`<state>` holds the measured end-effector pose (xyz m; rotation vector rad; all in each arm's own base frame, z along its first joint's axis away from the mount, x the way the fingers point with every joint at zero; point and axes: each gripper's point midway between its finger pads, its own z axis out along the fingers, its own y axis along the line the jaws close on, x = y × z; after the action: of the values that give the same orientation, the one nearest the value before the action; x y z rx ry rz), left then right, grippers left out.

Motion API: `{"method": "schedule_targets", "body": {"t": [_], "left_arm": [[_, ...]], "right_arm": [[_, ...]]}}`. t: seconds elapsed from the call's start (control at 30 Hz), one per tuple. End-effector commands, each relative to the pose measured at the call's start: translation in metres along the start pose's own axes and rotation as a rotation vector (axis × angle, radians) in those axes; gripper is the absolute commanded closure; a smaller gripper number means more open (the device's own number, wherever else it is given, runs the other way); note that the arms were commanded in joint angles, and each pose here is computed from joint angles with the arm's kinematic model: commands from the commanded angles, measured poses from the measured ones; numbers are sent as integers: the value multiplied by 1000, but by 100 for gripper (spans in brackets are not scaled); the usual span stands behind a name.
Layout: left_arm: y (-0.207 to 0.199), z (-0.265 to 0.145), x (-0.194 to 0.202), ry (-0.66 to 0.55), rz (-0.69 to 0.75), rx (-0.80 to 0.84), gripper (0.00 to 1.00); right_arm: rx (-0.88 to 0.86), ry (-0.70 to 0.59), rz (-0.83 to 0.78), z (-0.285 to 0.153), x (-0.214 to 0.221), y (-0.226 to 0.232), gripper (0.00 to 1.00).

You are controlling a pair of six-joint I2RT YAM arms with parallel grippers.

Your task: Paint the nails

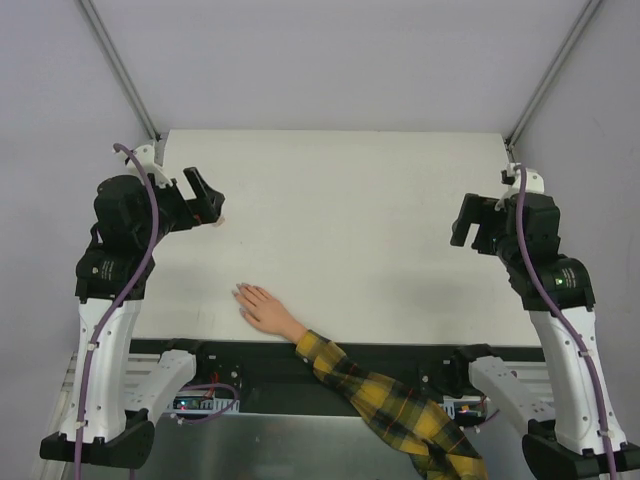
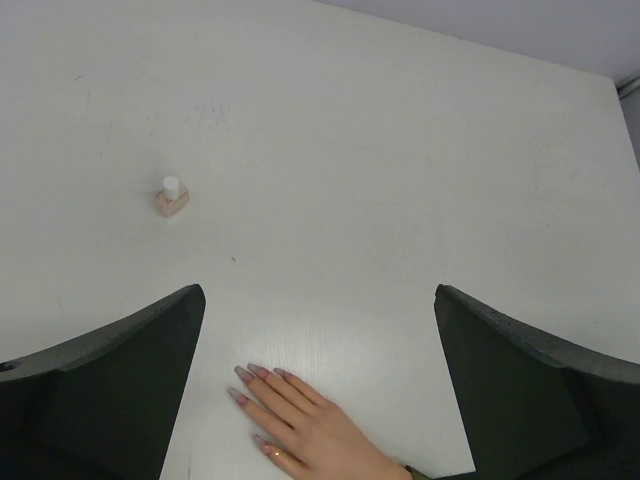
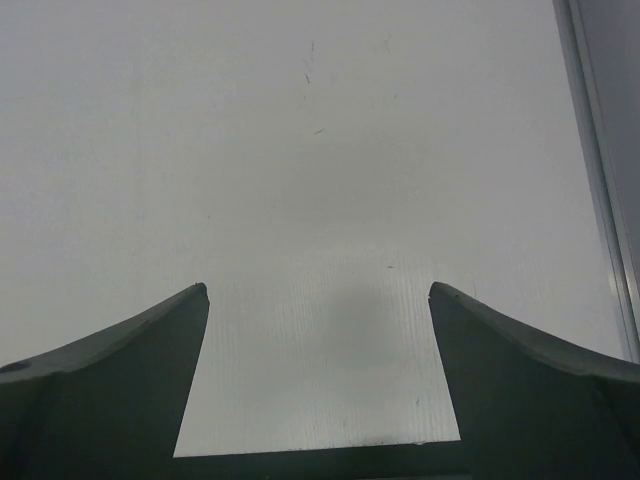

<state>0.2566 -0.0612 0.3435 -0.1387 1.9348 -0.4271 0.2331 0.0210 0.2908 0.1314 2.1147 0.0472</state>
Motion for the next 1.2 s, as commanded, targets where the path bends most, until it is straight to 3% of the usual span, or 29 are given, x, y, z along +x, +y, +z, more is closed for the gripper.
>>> {"method": "schedule_targets", "body": {"t": [0.0, 0.23, 0.37, 0.47, 0.53, 0.63, 0.97, 1.17], "left_arm": [[34, 6, 14, 44, 4, -163, 1], [68, 30, 46, 215, 8, -314, 5], [86, 53, 55, 272, 11, -387, 6], [99, 77, 61, 327, 51, -417, 13], [109, 97, 67, 366, 78, -429, 24], [125, 121, 73, 427, 108, -457, 35], [151, 195, 86, 559, 131, -457, 43], [159, 213, 94, 589, 120, -458, 48]], "right_arm": [[-25, -26, -28, -1, -13, 12, 4], [-213, 21, -77, 23, -5, 80, 4], [-351, 74, -206, 25, 14, 145, 4], [-455, 114, -271, 22, 29, 181, 4], [-515, 110, -298, 18, 34, 198, 4], [-558, 109, -299, 16, 38, 208, 4], [-541, 114, -363, 19, 44, 199, 4], [-525, 109, -387, 20, 46, 194, 4]]}}
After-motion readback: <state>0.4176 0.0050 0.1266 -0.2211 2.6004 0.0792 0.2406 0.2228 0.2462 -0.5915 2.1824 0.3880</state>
